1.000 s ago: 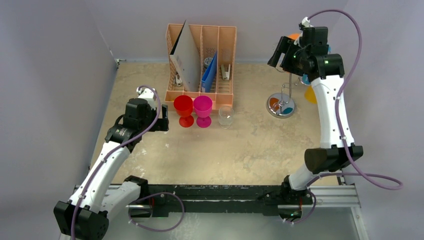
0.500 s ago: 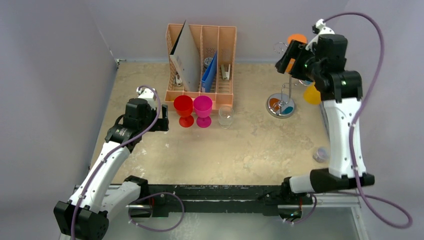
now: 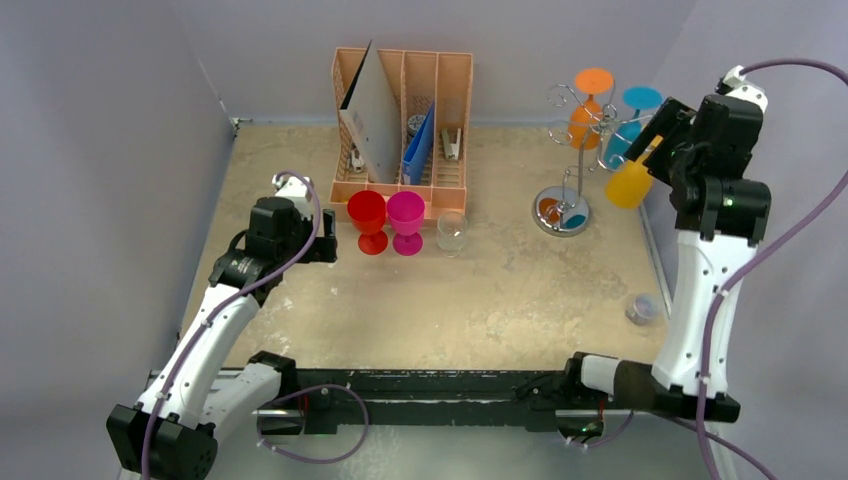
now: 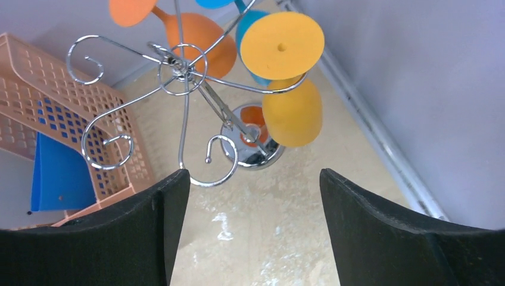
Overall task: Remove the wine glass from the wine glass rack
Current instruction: Adjust the wine rack at the center of the board, then pick up the wine glass from the wine rack.
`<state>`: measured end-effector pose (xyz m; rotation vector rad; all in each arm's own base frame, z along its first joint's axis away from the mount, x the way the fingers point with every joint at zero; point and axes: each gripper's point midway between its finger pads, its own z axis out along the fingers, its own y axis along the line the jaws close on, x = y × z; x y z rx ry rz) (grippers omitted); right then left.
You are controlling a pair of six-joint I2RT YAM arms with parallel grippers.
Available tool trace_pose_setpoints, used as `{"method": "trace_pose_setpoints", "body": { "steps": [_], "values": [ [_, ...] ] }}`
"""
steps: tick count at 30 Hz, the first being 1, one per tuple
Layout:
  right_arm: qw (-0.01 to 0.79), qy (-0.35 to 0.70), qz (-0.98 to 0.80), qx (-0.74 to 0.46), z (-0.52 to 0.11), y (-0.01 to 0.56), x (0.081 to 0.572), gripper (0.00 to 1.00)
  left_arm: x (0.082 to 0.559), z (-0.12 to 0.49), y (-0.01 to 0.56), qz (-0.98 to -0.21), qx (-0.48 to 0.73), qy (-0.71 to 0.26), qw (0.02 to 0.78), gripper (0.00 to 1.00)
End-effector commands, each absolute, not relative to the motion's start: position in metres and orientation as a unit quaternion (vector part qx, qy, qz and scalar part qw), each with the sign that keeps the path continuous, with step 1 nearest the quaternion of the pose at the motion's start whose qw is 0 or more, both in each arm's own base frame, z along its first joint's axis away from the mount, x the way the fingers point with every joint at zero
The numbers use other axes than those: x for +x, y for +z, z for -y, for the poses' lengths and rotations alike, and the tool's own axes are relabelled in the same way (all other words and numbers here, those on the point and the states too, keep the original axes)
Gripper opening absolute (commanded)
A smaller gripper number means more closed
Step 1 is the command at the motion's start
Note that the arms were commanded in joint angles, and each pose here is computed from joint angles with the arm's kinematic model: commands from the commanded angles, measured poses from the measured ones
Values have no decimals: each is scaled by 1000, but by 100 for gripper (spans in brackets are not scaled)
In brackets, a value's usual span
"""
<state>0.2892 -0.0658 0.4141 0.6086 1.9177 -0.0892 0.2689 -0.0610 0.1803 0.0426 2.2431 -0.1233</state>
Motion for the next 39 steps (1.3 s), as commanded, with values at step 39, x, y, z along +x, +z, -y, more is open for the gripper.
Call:
{"method": "trace_pose_setpoints", "body": {
  "steps": [39],
  "values": [
    [478,212,-748,408,152,371,385,40,274,60,204,-881,22,-52,469,99]
  ]
}}
